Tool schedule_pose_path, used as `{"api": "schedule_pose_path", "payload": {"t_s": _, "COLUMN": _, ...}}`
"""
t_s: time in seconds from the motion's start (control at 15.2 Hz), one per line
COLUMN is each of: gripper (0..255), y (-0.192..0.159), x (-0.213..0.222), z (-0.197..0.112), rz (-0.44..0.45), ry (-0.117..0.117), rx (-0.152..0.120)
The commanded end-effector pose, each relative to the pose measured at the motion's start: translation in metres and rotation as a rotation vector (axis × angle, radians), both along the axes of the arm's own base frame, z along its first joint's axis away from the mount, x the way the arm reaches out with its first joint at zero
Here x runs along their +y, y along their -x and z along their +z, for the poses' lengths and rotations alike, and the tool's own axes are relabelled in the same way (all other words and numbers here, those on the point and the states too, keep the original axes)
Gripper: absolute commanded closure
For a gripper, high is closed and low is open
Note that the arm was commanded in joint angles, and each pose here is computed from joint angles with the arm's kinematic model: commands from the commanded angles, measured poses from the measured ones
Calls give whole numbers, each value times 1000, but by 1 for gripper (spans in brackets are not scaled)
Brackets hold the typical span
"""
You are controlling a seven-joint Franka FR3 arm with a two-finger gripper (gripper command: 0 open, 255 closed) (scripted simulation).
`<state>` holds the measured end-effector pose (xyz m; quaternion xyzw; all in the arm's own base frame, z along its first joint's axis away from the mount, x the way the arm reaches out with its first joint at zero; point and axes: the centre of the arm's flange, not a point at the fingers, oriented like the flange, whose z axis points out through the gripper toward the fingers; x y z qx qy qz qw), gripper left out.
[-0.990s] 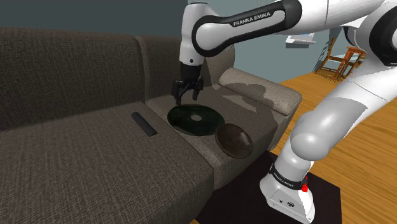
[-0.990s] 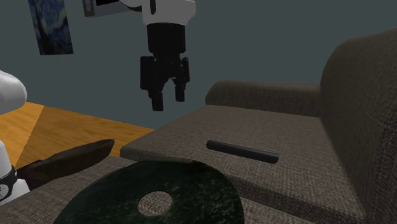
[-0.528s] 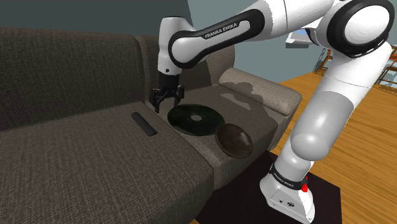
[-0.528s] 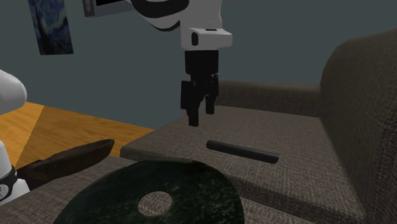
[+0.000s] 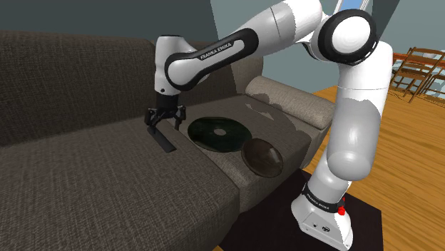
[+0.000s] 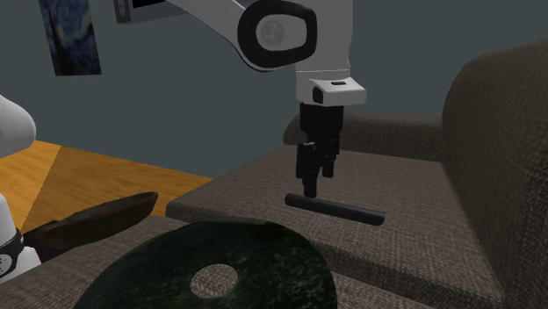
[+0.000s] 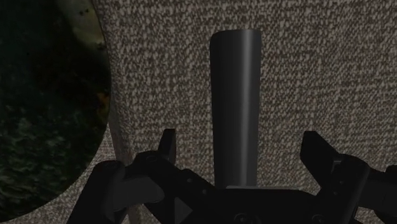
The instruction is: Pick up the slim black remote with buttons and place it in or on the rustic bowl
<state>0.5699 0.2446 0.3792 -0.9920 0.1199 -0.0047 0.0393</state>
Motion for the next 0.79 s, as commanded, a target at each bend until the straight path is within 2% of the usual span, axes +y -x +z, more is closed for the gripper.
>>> {"api": "schedule_pose_path", "payload": {"t_s": 0.0, "gripper": 0, "y": -5, "x": 5, "z": -11, "rz": -5, "ry": -2, "rx": -1}}
{"api": "schedule_pose_path", "payload": {"t_s": 0.4, "gripper": 0, "y": -6, "x": 7, "z": -40, "rz": -5, "ry": -2, "rx": -1}}
{"api": "schedule_pose_path", "payload": {"t_s": 0.73, "gripper": 0, "y": -6, "x": 7, "z": -40, "rz": -5, "ry": -2, "rx": -1}}
